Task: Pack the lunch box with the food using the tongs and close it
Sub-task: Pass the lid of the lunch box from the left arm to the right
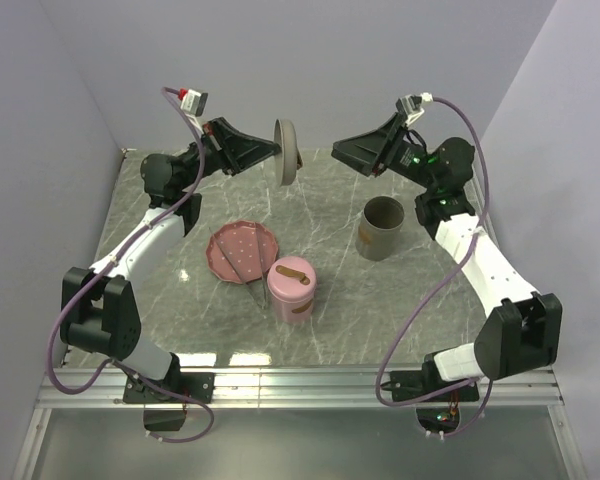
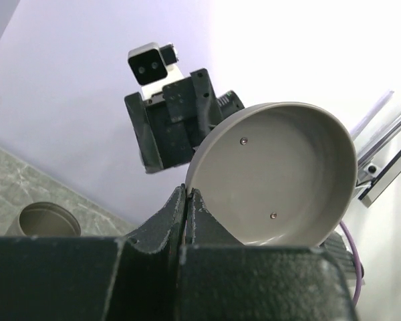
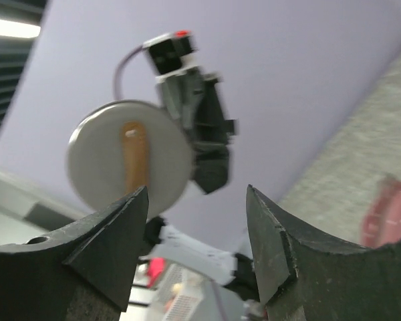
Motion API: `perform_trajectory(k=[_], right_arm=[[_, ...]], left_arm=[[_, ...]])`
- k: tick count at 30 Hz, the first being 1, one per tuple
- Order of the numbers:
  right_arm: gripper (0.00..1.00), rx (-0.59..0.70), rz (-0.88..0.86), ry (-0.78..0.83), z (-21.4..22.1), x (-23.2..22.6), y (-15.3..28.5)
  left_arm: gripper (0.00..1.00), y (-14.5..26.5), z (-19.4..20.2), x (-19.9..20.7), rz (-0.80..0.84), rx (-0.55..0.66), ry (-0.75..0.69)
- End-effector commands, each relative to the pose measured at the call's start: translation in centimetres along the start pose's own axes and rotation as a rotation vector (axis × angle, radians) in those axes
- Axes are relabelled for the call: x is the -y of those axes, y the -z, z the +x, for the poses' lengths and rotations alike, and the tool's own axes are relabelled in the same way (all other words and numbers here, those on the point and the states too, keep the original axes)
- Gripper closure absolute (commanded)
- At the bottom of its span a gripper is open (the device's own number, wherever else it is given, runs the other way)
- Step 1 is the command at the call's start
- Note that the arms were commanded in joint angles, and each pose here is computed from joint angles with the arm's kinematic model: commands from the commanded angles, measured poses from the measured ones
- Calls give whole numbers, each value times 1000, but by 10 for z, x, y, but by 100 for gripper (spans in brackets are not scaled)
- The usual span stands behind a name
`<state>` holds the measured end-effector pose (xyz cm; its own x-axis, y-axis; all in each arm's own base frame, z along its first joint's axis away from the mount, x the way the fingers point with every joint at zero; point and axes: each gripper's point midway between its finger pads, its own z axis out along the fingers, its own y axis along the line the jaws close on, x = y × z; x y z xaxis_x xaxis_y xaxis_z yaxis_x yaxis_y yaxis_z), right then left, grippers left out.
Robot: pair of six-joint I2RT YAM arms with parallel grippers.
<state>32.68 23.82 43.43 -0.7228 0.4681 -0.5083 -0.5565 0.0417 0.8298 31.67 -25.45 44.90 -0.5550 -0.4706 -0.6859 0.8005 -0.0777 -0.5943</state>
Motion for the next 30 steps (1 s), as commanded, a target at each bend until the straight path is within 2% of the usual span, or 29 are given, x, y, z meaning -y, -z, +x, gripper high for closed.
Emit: perform_trajectory(k=[1,9,30], right_arm=[[33,-23,-225,33,12,-73,-4],[34,-90,-282,-9,38,-83,-22],[45,-120,-315,-35,48,-94,-29]], left_arm=[[100,-3,-15,17,53,61,-22],[100,-4,-10,14,44,56,-5],[100,-14,9,16,62,8,9]])
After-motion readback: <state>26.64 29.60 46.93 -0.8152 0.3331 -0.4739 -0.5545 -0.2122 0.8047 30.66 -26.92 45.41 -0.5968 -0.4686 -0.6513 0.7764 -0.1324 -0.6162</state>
